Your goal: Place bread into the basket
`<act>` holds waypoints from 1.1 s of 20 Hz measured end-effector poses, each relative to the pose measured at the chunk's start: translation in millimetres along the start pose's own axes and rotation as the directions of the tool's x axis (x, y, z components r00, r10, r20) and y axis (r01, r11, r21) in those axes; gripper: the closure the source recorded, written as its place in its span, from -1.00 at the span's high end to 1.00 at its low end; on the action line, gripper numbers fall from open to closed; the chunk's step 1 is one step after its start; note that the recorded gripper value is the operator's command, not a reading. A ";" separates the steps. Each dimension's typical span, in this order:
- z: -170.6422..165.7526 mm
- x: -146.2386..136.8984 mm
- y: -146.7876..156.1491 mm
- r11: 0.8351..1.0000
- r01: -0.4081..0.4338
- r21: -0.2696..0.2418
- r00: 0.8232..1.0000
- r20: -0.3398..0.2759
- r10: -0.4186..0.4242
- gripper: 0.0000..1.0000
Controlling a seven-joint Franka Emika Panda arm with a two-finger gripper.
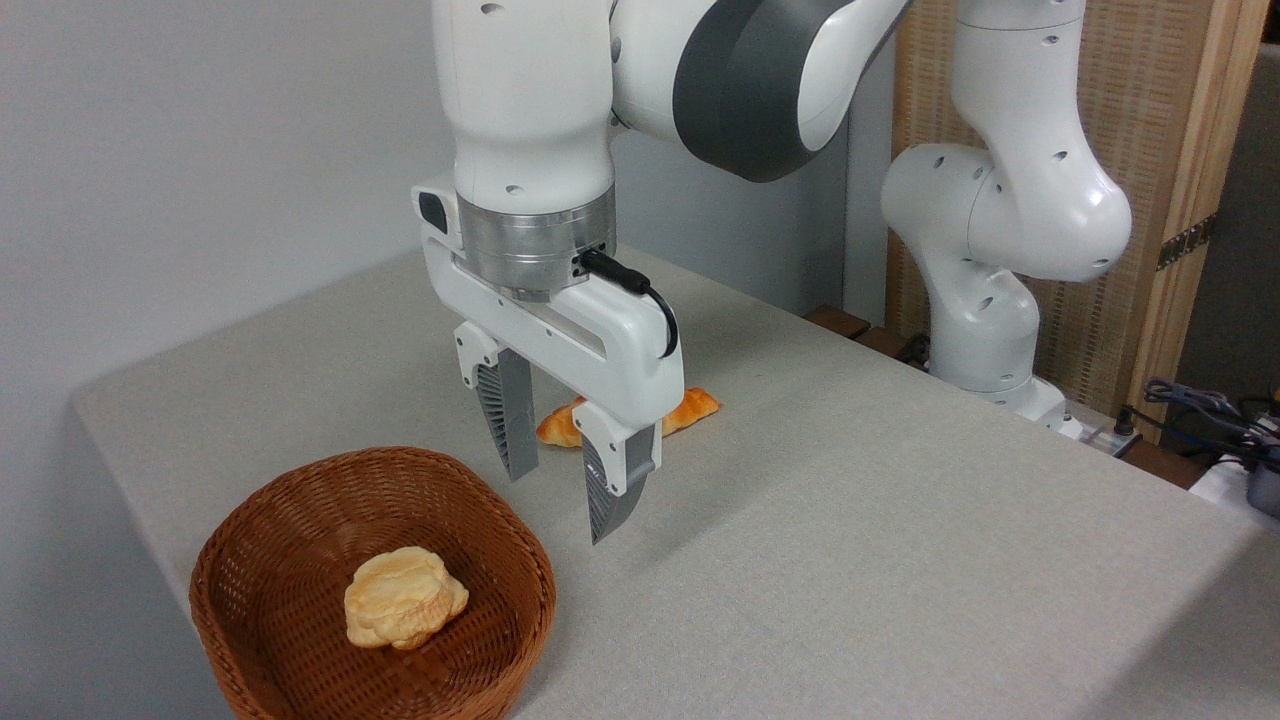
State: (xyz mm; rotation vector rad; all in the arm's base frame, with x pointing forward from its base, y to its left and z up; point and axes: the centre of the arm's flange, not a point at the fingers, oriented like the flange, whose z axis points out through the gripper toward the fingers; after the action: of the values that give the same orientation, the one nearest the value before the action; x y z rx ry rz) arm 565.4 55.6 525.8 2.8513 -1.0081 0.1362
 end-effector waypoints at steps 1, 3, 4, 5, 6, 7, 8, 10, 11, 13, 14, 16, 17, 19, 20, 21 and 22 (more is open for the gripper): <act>0.0 0.0 0.0 1.000 0.000 0.000 1.000 0.000 0.000 1.00; -6.8 0.8 0.3 1.000 -0.002 0.009 1.000 -0.009 0.002 1.00; -8.7 0.8 0.7 1.000 -0.002 0.012 1.000 -0.012 0.002 1.00; -8.6 0.8 0.7 1.000 -0.002 0.012 1.000 -0.012 0.002 1.00; -8.1 0.9 0.6 1.000 -0.002 0.011 1.000 -0.011 0.002 1.00; -7.6 0.9 0.4 1.000 -0.002 0.010 1.000 -0.010 0.002 1.00; -7.3 1.4 0.9 1.000 -0.003 0.010 1.000 -0.010 0.003 1.00; -7.0 2.2 1.6 1.000 -0.005 0.009 1.000 -0.010 0.005 1.00; -7.0 2.2 1.6 1.000 -0.005 0.009 1.000 -0.010 0.005 1.00; -6.8 2.6 2.0 1.000 -0.006 0.009 1.000 -0.009 0.006 1.00; -6.4 3.1 2.9 1.000 -0.008 0.007 1.000 -0.007 0.008 1.00; -5.5 3.2 4.1 1.000 -0.009 0.001 1.000 -0.002 0.009 1.00; -5.3 3.3 4.4 1.000 -0.010 0.000 1.000 -0.001 0.010 1.00; -3.7 5.5 7.3 1.000 -0.016 -0.004 1.000 0.002 0.016 1.00; -2.5 8.7 11.2 1.000 -0.029 -0.006 1.000 0.004 0.029 1.00; 0.1 14.4 18.6 0.999 -0.050 -0.011 0.999 0.007 0.051 1.00; 3.7 20.1 27.3 0.997 -0.080 -0.018 0.997 0.013 0.080 1.00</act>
State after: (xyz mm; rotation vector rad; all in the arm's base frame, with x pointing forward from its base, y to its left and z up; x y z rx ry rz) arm 563.9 21.5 526.7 2.8008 -1.1210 0.1146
